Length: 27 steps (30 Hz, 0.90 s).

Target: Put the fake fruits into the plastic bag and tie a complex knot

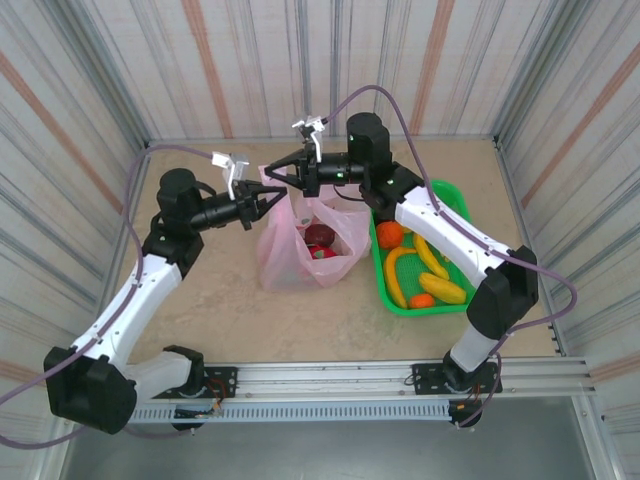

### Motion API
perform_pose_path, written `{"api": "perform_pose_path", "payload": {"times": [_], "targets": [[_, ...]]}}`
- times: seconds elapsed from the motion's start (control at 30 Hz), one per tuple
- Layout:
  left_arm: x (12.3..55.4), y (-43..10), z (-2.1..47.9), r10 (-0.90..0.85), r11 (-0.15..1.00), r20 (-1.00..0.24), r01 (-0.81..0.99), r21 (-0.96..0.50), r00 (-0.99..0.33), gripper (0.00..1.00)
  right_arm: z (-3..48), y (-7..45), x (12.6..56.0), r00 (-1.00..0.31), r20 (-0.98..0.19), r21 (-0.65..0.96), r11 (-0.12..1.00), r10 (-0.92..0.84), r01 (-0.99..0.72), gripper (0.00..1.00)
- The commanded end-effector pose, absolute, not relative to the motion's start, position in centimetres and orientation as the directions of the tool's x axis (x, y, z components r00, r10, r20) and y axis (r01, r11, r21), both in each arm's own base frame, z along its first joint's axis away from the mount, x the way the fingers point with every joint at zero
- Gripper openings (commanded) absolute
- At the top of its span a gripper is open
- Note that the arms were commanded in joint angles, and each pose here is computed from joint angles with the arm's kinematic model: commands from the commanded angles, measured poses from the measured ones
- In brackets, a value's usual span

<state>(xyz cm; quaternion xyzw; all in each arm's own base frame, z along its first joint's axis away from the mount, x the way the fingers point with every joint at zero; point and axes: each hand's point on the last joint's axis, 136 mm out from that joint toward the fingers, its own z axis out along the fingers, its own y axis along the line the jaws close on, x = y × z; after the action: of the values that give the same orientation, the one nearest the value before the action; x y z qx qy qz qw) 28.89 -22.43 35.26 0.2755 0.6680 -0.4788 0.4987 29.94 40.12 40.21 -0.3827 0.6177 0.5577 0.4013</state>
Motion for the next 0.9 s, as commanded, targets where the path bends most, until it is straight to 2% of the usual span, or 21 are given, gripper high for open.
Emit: {"api": "perform_pose_path", "payload": {"times": [0.0, 0.17, 0.47, 0.57, 0.77, 0.87], "targets": [[29.1, -22.3, 33.8, -0.099, 0.405, -0.928, 0.837, -0.367, -0.359, 0.07, 43.3, 39.4, 29.1, -0.318, -0.948, 0.318, 0.089, 0.022, -0.944, 0.00], [28.8, -22.6, 31.6, -0.077, 0.397, -0.912, 0.827, -0.399, -0.403, 0.04, 44.5, 39.2, 29.5, -0.300, -0.953, 0.302, 0.113, 0.039, -0.947, 0.00], [28.1, -23.0, 28.1, -0.055, 0.386, -0.882, 0.804, -0.451, -0.468, 0.16, 45.9, 38.7, 30.3, -0.279, -0.958, 0.286, 0.143, 0.064, -0.948, 0.00], [27.9, -23.0, 27.1, -0.047, 0.387, -0.873, 0.797, -0.463, -0.485, 0.11, 46.3, 38.5, 30.4, -0.272, -0.960, 0.280, 0.146, 0.070, -0.949, 0.00], [27.4, -22.8, 24.7, -0.076, 0.388, -0.854, 0.774, -0.501, -0.515, 0.10, 46.9, 38.1, 31.1, -0.271, -0.959, 0.282, 0.178, 0.080, -0.943, 0.00], [27.3, -22.7, 24.3, -0.083, 0.389, -0.851, 0.770, -0.506, -0.518, 0.06, 46.7, 37.9, 31.5, -0.285, -0.956, 0.294, 0.195, 0.073, -0.936, 0.00]]}}
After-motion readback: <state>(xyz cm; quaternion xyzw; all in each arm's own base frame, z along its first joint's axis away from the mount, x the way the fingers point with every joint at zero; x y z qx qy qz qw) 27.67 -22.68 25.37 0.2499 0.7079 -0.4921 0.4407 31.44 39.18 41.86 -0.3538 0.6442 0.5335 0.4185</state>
